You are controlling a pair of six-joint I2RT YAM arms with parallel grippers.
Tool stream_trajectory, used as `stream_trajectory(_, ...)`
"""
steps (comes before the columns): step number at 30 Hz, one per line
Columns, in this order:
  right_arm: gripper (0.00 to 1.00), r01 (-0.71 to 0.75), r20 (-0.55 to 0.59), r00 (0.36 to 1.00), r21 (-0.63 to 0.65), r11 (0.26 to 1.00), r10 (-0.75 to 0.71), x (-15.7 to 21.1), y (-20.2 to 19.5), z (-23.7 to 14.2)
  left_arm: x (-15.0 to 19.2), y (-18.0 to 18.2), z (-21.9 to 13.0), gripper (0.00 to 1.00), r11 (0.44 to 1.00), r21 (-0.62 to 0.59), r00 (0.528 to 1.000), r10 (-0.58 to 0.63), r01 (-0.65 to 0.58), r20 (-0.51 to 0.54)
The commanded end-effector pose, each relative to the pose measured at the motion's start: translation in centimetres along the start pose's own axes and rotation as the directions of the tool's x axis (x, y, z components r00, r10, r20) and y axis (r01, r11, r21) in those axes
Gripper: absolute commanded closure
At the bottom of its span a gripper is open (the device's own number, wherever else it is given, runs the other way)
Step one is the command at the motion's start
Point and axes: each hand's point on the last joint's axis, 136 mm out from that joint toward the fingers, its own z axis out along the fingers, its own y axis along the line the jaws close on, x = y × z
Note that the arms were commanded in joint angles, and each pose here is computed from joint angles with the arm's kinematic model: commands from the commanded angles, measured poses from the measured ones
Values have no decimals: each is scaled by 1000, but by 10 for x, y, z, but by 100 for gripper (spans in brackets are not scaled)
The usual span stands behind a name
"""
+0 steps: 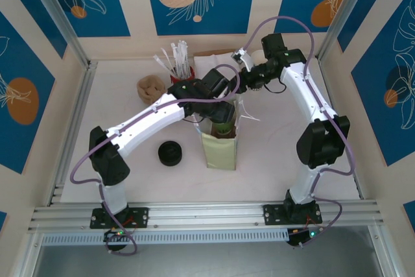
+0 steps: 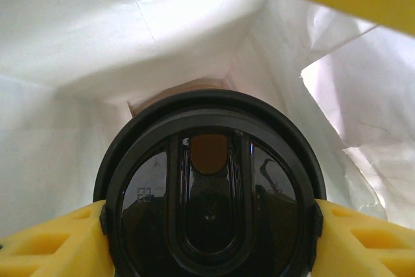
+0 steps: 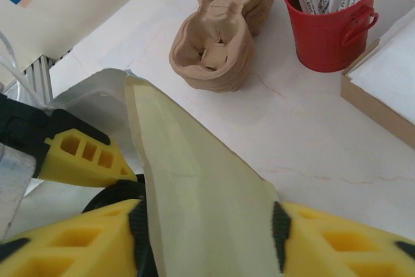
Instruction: Pack the takeout coffee
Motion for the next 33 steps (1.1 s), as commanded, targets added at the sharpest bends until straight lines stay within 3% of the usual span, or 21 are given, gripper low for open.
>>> stream_trajectory(1, 56, 29, 12, 1000, -40, 999, -29, -9, 11, 2, -10, 3, -16, 33, 1000, 14, 999, -5, 4, 36)
stream_trajectory(6, 83, 1, 23, 1000, -28, 1000, 0, -12, 15, -1, -10, 3, -16, 33, 1000, 15, 999, -2, 2, 35)
stream_trajectory(11, 92, -112, 54, 992, 6, 994, 111, -10, 21, -7, -9, 6, -16, 36, 1000, -3, 999, 16, -16, 43)
stream_trajectory(21, 99, -377, 144, 921, 104, 920, 361, 15, 44, -18, 5, -8, -15, 36, 999, 7, 998, 49, -49, 33)
stream_trajectory(33, 99, -484, 325, 837, 64, 873, 440, 44, 64, -33, 22, -22, -10, 36, 995, 47, 996, 85, -85, 14)
